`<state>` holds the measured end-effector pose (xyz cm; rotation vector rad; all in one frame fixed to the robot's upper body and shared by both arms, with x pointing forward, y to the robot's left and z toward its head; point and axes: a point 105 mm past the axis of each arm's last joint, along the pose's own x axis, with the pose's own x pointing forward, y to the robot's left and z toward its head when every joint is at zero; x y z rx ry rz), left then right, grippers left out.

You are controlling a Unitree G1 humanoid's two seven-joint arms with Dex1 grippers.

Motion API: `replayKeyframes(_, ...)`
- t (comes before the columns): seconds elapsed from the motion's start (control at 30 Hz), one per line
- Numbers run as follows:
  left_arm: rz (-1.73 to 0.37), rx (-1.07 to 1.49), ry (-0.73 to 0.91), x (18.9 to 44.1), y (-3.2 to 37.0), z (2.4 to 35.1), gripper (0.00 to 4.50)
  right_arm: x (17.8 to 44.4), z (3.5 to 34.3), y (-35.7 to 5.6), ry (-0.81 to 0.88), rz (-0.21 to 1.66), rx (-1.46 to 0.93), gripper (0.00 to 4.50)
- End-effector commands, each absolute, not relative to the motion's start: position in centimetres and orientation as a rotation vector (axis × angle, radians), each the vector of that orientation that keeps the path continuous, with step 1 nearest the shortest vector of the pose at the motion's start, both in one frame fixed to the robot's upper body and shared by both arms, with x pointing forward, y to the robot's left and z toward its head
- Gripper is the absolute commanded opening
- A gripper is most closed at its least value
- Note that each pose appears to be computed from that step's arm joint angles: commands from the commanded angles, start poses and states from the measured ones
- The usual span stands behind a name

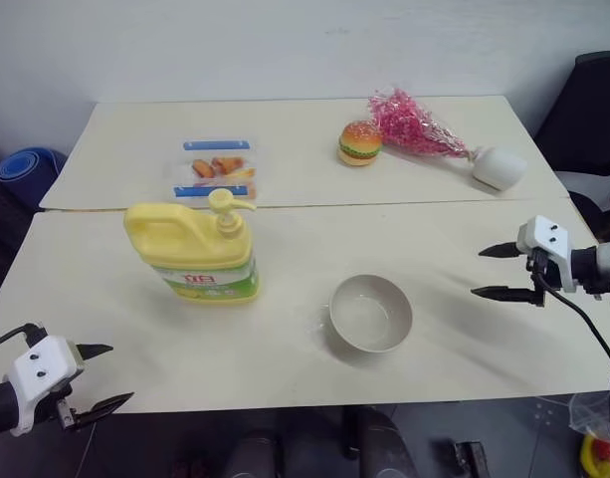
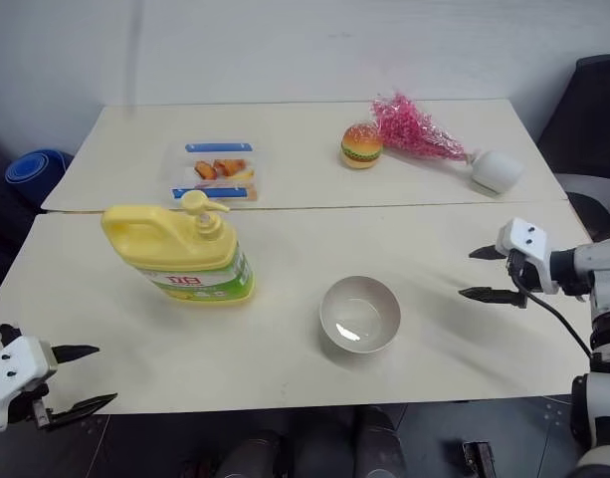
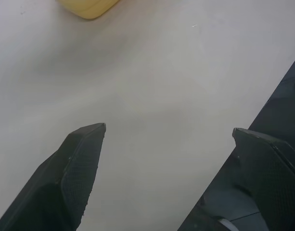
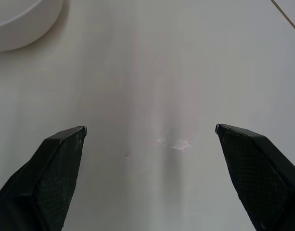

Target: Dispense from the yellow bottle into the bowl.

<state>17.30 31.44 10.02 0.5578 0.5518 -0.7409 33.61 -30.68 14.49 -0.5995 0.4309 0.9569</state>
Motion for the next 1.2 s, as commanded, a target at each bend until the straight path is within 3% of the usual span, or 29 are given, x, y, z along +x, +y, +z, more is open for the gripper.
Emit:
replayKeyframes(0.03,-0.778,0.594,0.545,17.0,31.0,10.8,4.50,33.2,16.0,-31.4,0.409,0.931,-0.634,4.47)
replayKeyframes(0.57,-0.694,0.542,0.453,19.3,30.0,12.5,4.50,33.7,16.4,-31.0,0.415,0.899,-0.602,4.47)
replayKeyframes(0.7,-0.815,0.460,0.449,18.7,27.9,13.8,4.50,33.4,18.0,-30.5,0.378,0.925,-0.594,4.47)
replayKeyframes(0.93,-1.070,0.403,0.405,18.2,22.8,18.3,4.50,31.1,22.5,-25.4,0.236,1.129,-0.631,4.47)
replayKeyframes(1.2,-1.375,0.576,0.440,16.9,18.5,19.9,4.50,25.4,19.1,-18.1,0.224,1.539,-0.782,4.47)
